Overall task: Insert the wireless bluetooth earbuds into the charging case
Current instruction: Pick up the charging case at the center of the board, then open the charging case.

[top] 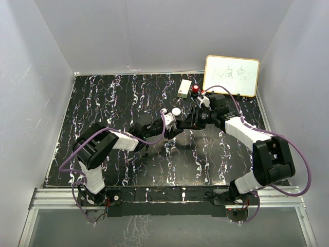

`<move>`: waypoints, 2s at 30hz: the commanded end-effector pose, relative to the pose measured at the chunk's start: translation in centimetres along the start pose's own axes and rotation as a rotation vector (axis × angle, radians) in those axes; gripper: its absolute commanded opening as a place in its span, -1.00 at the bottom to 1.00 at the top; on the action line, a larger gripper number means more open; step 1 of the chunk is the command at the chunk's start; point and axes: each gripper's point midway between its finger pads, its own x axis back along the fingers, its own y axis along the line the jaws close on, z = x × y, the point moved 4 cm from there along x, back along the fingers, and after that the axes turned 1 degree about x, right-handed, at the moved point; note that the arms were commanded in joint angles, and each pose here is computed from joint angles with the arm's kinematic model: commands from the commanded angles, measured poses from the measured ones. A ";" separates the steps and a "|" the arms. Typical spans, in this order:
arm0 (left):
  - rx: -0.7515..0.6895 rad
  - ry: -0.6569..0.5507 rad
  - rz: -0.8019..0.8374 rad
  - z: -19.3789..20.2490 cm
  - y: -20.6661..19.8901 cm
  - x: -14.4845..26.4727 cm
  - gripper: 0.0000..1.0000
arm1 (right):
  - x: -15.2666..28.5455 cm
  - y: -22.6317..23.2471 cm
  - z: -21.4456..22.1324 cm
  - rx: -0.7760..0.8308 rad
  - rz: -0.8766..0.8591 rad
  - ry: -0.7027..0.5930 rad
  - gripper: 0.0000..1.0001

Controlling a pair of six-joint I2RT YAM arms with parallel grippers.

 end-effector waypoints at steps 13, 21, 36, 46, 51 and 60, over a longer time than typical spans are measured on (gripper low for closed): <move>-0.039 -0.065 0.020 -2.4 -0.2 -0.1 -1.00 | 0.3 1.8 -2.2 0.070 -0.048 -0.081 -0.45; -0.036 -0.068 0.016 -2.6 -0.1 0.0 -1.00 | 0.2 1.6 -2.2 0.064 -0.042 -0.084 -1.00; 0.157 -0.105 -0.419 -4.9 3.0 6.5 0.97 | 0.4 0.3 -2.0 0.097 0.004 -0.122 -1.00; 0.449 0.083 -0.587 -4.0 5.0 5.6 0.97 | 0.9 1.4 -1.2 0.138 -0.098 -0.137 -1.00; 0.477 0.094 -0.552 -3.3 4.4 5.3 0.98 | 1.1 1.9 -1.4 0.135 -0.120 -0.157 -1.00; 0.498 0.080 -0.487 -3.0 2.7 5.1 0.97 | 0.6 2.0 -1.7 0.117 -0.146 -0.155 -1.00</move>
